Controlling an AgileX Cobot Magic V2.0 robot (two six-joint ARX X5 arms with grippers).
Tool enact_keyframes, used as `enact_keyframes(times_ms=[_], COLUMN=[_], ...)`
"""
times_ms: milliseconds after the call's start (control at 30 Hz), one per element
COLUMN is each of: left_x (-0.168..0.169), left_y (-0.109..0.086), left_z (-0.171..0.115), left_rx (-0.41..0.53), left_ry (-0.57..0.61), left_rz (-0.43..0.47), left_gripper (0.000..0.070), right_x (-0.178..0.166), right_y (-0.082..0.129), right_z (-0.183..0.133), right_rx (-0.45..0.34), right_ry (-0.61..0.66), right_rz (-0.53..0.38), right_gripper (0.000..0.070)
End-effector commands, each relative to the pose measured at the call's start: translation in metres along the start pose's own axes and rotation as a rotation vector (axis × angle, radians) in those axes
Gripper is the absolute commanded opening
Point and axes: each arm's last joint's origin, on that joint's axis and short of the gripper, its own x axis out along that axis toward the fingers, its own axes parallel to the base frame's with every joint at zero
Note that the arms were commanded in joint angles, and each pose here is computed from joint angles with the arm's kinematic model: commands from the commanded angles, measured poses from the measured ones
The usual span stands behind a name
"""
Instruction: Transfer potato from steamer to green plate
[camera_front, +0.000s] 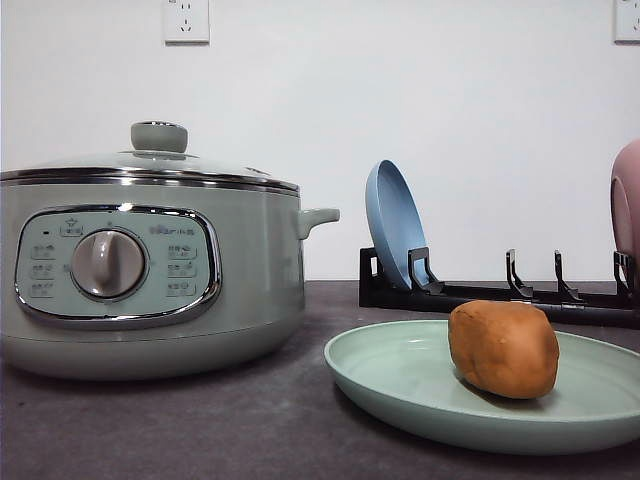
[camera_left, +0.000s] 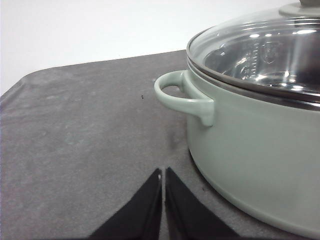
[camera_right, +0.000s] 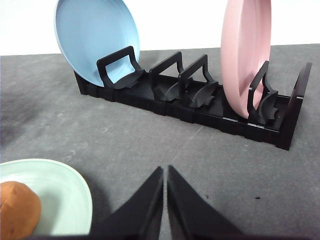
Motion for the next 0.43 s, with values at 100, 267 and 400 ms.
enact_keyframes(times_ms=[100,267,400], left_x=[0.0019,0.0019,0.0019], left_y=[-0.0007,-0.0006,-0.0007], left_z=[-0.0074,-0.0074,-0.0074], left_rx=[-0.007,-0.008,-0.008], left_ry=[0.027,0.027,0.027], left_rz=[0.0,0.001,0.0], left_gripper=[0.0003,0.0003,0.0002], right_x=[0.0004,0.0004,0.0004], right_y=[0.0001,0.0001,0.0001], right_z=[-0.001,-0.001,-0.0011], right_rx=[-0.004,-0.004,-0.004], right_ry=[-0.003,-0.003,-0.002], right_rz=[0.004,0.004,0.004], right_gripper=[0.0,0.0,0.0])
